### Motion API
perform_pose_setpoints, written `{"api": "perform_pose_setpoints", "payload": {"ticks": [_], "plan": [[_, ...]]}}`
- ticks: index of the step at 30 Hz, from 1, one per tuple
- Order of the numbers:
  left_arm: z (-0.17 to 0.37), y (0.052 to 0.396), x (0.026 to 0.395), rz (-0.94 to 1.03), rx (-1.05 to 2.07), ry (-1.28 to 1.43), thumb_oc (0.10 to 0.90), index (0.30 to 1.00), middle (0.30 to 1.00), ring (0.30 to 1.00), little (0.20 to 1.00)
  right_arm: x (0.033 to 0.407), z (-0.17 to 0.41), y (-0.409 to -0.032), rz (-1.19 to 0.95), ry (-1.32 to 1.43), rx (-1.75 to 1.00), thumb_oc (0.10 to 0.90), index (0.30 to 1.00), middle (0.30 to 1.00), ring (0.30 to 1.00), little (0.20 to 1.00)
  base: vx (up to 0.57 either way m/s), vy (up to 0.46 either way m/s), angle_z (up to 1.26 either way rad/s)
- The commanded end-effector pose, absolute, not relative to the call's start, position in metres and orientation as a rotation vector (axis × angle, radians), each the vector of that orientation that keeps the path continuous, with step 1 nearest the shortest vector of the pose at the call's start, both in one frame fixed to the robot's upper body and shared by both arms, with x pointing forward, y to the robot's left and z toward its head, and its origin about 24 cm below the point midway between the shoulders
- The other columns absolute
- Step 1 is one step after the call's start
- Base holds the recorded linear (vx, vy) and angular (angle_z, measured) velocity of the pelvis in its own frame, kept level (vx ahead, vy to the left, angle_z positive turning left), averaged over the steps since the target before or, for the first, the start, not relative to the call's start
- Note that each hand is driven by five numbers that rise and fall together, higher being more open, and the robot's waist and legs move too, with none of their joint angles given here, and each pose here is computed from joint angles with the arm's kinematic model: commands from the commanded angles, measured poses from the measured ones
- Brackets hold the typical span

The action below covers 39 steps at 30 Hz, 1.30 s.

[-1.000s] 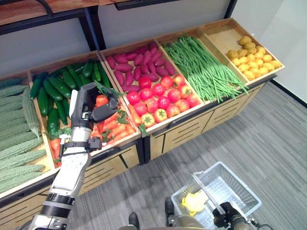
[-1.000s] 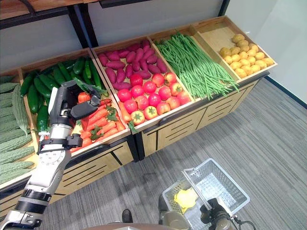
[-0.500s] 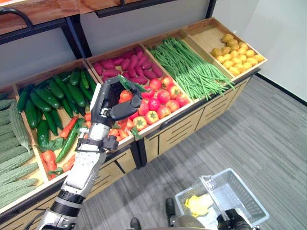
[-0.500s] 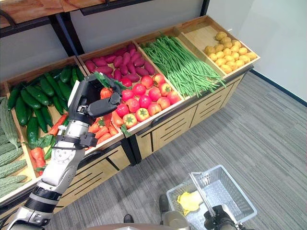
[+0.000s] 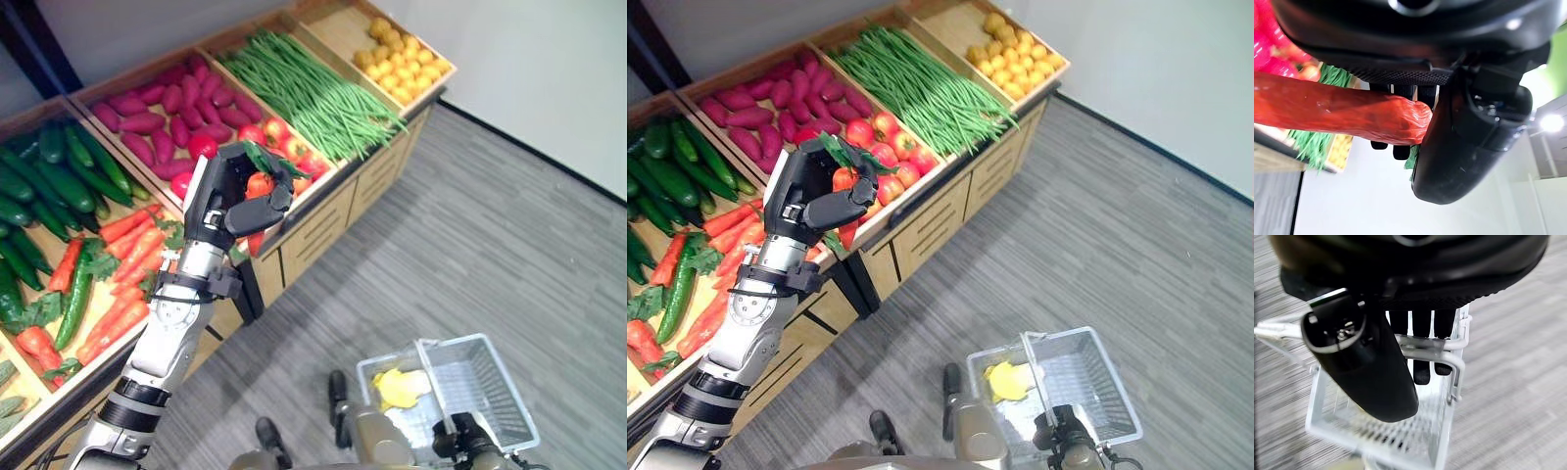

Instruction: Get the vegetables into the basket

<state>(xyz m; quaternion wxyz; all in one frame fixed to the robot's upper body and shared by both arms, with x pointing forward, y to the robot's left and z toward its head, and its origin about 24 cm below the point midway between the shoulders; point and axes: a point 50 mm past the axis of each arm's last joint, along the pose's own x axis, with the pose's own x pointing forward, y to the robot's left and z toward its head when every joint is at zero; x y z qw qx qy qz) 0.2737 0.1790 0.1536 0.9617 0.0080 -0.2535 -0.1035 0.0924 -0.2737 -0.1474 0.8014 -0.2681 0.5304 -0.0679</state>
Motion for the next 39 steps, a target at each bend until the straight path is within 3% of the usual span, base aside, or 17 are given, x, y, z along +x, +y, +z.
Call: {"api": "perform_pose_setpoints", "payload": {"ticks": [1,7,16,30,39], "plan": [[0.209,0.175,0.256,-0.254,0.022,-0.825,0.4,0.3,0.3,0.3,0.3,0.086,-0.147,-0.275,-0.102,1.119,-0.626,0.4,0.3,0.3,0.3,0.3,-0.01,-0.136,-0.75],[0.205,0.176,0.254,-0.258,-0.017,-0.814,0.4,0.3,0.3,0.3,0.3,0.082,-0.146,-0.279,-0.124,1.121,-0.623,0.4,0.3,0.3,0.3,0.3,0.06,-0.223,-0.54],[0.213,0.167,0.252,-0.255,-0.058,-0.877,0.4,0.3,0.3,0.3,0.3,0.092,-0.129,-0.316,-0.225,1.114,-0.713,0.4,0.3,0.3,0.3,0.3,0.04,-0.168,-0.62],[0.206,0.165,0.256,-0.313,-0.046,-0.828,0.4,0.3,0.3,0.3,0.3,0.1,-0.138,-0.292,-0.182,1.102,-0.652,0.4,0.3,0.3,0.3,0.3,-0.02,0.215,-0.73],[0.193,0.171,0.254,-0.311,-0.035,-0.758,0.4,0.3,0.3,0.3,0.3,0.1,-0.138,-0.292,-0.205,1.082,-0.632,0.4,0.3,0.3,0.3,0.3,0.02,-0.06,-0.37]]}}
